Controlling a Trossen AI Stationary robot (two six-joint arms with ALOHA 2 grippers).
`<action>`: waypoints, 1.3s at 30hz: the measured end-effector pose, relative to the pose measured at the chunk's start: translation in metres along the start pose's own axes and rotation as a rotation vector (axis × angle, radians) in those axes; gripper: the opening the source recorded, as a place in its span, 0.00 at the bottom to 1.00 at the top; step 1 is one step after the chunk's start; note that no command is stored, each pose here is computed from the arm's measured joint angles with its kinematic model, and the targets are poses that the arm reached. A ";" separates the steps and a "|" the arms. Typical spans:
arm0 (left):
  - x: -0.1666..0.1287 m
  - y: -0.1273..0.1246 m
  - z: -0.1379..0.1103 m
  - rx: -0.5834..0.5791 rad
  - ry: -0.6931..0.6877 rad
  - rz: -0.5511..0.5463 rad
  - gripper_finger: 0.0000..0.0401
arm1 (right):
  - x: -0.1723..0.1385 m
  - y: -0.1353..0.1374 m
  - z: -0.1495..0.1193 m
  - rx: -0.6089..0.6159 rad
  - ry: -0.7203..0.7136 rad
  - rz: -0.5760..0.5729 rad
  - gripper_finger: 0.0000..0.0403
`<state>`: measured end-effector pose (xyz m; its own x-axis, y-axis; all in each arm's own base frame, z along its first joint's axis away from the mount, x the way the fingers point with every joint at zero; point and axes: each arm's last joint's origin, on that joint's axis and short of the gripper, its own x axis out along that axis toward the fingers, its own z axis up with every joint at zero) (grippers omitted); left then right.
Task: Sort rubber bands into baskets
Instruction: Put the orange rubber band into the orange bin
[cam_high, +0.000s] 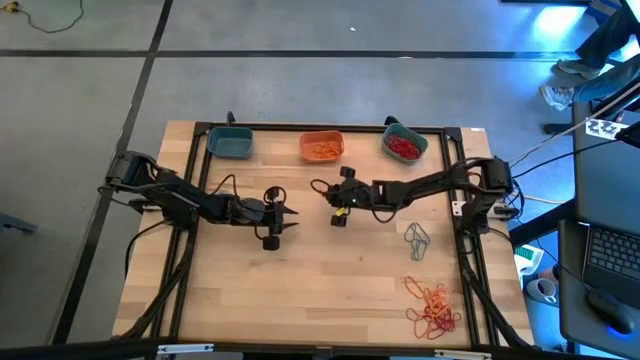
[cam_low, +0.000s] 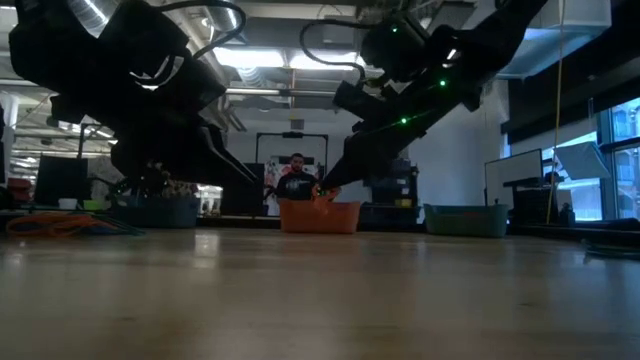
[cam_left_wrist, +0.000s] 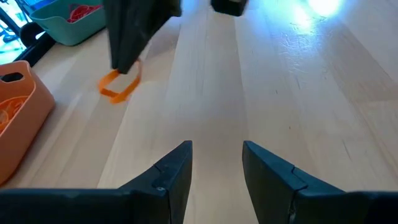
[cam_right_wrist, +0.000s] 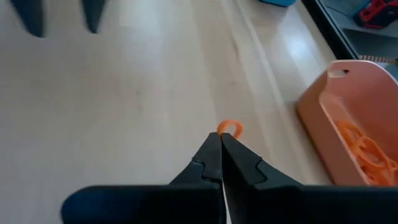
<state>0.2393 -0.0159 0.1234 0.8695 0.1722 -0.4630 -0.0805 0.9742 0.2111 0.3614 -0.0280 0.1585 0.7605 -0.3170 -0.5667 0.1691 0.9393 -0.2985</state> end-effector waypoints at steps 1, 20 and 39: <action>0.000 0.000 0.000 0.000 0.000 0.000 0.35 | 0.001 -0.002 0.000 -0.006 0.002 -0.005 0.01; 0.000 0.000 0.000 0.004 -0.002 0.000 0.35 | 0.015 -0.104 -0.007 0.096 -0.130 -0.247 0.01; 0.000 0.000 0.000 0.002 0.003 -0.001 0.35 | 0.013 -0.119 -0.023 0.199 -0.017 -0.228 0.41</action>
<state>0.2392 -0.0160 0.1231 0.8682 0.1715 -0.4655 -0.0786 0.9740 0.2123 0.3368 -0.1467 0.1695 0.6989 -0.5222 -0.4887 0.4553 0.8518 -0.2590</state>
